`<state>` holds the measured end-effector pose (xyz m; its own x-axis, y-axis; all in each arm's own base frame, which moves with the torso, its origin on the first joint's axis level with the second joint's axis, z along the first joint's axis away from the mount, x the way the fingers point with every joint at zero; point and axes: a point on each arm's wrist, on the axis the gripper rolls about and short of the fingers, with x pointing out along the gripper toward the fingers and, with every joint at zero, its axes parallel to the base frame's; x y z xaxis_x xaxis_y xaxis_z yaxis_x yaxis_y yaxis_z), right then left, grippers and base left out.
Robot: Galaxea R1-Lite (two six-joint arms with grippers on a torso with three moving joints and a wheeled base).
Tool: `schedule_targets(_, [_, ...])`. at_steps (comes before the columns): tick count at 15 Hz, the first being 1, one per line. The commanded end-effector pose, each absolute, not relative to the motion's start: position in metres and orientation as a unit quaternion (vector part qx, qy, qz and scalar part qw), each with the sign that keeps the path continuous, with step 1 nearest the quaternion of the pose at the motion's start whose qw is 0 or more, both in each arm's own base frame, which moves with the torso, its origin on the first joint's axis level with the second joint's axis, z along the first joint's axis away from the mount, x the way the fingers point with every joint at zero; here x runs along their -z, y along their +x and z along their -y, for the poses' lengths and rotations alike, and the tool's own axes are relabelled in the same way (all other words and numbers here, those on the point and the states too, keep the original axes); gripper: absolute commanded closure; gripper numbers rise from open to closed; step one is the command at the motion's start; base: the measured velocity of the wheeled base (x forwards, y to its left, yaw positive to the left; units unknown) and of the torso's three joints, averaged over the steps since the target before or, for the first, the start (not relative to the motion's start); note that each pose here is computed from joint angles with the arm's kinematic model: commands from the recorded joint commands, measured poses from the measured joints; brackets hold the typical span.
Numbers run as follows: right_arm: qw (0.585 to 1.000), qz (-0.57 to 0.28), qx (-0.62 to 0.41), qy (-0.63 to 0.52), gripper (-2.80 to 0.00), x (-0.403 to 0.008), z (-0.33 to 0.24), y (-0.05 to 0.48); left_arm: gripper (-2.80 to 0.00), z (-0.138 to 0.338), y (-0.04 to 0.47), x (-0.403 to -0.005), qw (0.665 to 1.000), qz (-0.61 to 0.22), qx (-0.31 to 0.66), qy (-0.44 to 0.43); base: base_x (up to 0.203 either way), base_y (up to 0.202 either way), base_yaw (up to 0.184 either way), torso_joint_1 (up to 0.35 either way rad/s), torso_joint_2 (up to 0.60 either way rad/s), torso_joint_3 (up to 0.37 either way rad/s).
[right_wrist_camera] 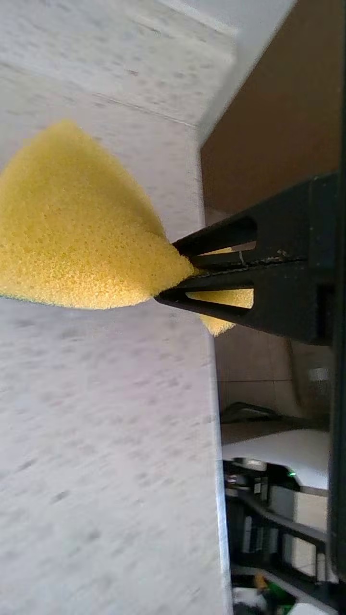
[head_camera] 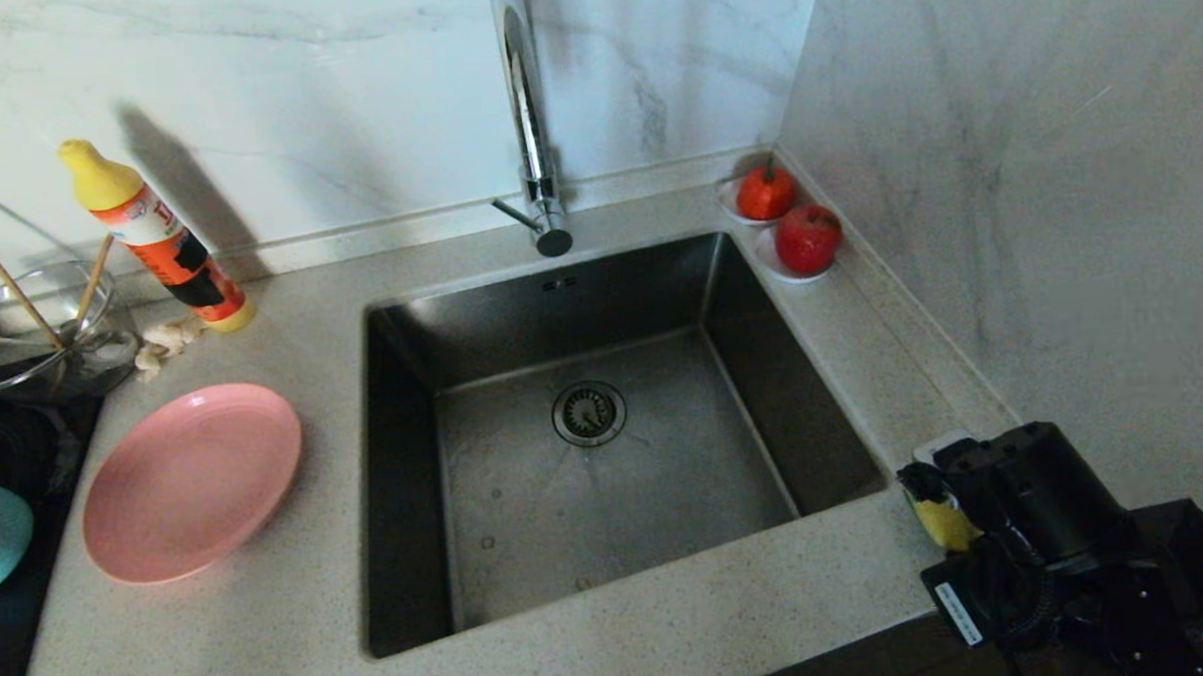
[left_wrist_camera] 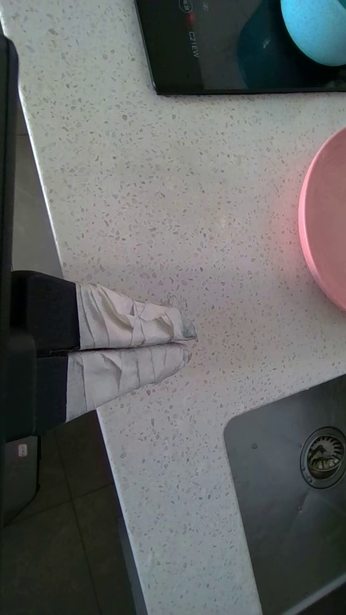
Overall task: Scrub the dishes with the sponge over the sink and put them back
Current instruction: Put down the sponge
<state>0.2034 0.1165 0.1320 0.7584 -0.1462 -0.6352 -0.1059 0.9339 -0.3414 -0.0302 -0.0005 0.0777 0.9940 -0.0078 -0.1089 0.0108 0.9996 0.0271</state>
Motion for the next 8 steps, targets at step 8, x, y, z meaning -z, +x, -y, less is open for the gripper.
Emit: schedule_targets(8, [0.916, -0.353, 0.009, -0.19, 0.0, -0.1246, -0.1154, 0.2007, 0.0, 0.0005, -0.0301, -0.0777, 0.998, -0.055, 0.005, 0.014, 0.0, 0.0, 0.0, 0.0, 0.0, 0.0])
